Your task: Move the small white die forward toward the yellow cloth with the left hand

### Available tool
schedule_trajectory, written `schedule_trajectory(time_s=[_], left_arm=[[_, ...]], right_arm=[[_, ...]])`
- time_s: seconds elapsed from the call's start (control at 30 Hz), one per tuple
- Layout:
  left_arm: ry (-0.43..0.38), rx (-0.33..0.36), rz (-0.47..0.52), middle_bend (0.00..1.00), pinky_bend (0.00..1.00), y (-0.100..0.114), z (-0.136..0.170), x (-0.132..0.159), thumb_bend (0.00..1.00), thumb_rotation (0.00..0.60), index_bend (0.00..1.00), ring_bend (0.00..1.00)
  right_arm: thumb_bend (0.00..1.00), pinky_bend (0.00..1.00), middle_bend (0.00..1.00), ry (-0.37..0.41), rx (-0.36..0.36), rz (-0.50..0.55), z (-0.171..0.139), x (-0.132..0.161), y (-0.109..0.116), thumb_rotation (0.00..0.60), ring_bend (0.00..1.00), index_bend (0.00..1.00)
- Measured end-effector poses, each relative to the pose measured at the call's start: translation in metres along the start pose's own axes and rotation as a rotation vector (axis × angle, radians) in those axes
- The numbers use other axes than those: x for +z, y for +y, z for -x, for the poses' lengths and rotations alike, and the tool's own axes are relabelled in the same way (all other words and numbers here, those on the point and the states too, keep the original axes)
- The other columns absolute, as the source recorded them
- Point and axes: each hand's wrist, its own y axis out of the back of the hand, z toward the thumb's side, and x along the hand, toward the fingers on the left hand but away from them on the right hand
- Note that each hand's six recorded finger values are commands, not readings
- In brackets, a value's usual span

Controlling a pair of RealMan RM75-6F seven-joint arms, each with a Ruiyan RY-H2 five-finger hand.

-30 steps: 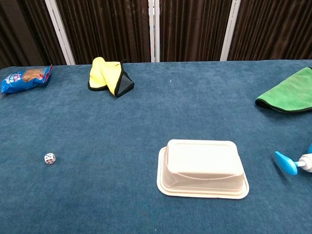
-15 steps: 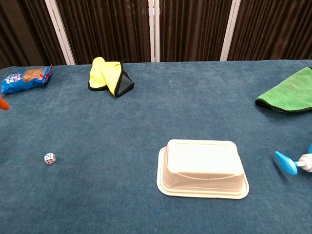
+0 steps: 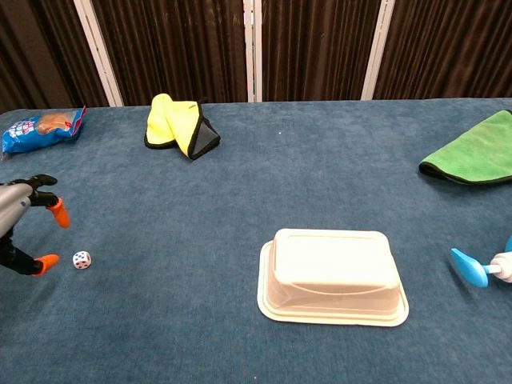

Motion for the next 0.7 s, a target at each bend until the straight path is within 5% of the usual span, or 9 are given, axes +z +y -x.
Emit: schedule_trajectory(time_s=[0.7], left_arm=[[0.011,-0.052,-0.013,0.0,0.0,-0.023,-0.011,0.015,0.34,0.6,0.43,0.0]], right_arm=[[0.1,0.0,0.0,0.006,-0.001,0.005,-0.001,0.001,0.001,0.6,0.0,0.0]])
